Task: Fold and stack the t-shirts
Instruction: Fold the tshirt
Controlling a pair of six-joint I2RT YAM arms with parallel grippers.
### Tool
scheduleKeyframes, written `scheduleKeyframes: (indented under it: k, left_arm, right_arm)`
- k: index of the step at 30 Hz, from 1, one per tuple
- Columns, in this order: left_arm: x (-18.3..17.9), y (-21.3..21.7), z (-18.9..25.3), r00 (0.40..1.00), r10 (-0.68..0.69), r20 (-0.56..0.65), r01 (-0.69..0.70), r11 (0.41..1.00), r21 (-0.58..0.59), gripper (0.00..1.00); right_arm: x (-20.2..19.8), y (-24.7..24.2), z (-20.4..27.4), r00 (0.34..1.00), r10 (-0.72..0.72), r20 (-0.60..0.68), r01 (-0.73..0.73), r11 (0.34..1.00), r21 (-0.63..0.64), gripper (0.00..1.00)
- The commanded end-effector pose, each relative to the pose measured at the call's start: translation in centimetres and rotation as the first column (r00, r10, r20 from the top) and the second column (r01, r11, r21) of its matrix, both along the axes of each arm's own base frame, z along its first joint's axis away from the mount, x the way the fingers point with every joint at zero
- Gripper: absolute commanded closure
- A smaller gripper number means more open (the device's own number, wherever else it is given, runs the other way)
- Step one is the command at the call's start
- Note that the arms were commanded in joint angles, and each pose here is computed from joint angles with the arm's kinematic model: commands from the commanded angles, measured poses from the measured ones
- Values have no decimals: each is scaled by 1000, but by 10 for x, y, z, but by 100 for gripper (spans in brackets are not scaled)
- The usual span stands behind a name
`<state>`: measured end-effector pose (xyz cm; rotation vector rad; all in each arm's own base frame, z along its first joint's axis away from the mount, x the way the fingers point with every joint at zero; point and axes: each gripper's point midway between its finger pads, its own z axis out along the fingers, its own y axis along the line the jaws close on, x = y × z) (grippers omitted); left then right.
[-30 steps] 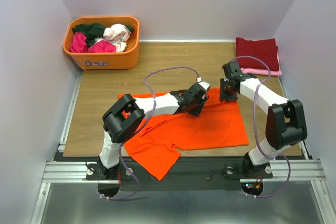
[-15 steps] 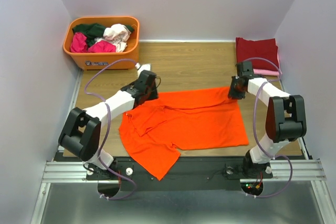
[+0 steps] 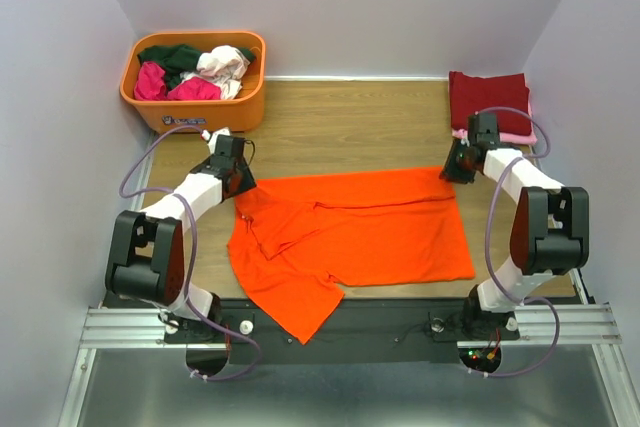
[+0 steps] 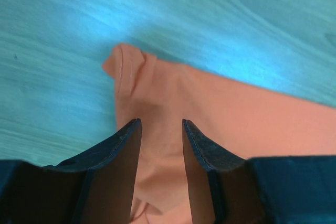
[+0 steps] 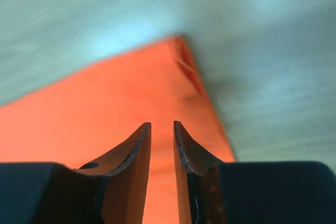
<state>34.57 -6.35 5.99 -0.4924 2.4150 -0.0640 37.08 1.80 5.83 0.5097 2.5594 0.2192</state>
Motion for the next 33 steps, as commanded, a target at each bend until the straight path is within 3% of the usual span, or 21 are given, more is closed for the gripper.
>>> scheduleKeyframes:
  k: [1,11,19,22,26,33]
  left_arm:
    - [26,-3,19,998,-29,60,29,1000,1,52]
    - [27,34,-20,998,56,-32,-55,998,35,56]
    - [26,55,-36,989,121,-79,-120,993,16,56]
    - [39,53,-26,994,102,-43,-102,995,-1,56]
    - [64,40,-4,999,34,20,-33,999,-39,55]
    - [58,27,58,990,11,142,-3,998,-59,48]
  right_arm:
    - [47,15,40,986,54,161,-66,995,72,71]
    - [76,18,11,991,43,129,-58,992,112,71]
    - [62,-20,-31,997,-72,30,69,995,77,72]
    - [59,-36,-33,992,-128,22,126,989,82,73]
    - [73,-32,-12,992,-97,81,88,990,108,73]
    - [72,-11,34,984,-4,176,-14,995,101,71]
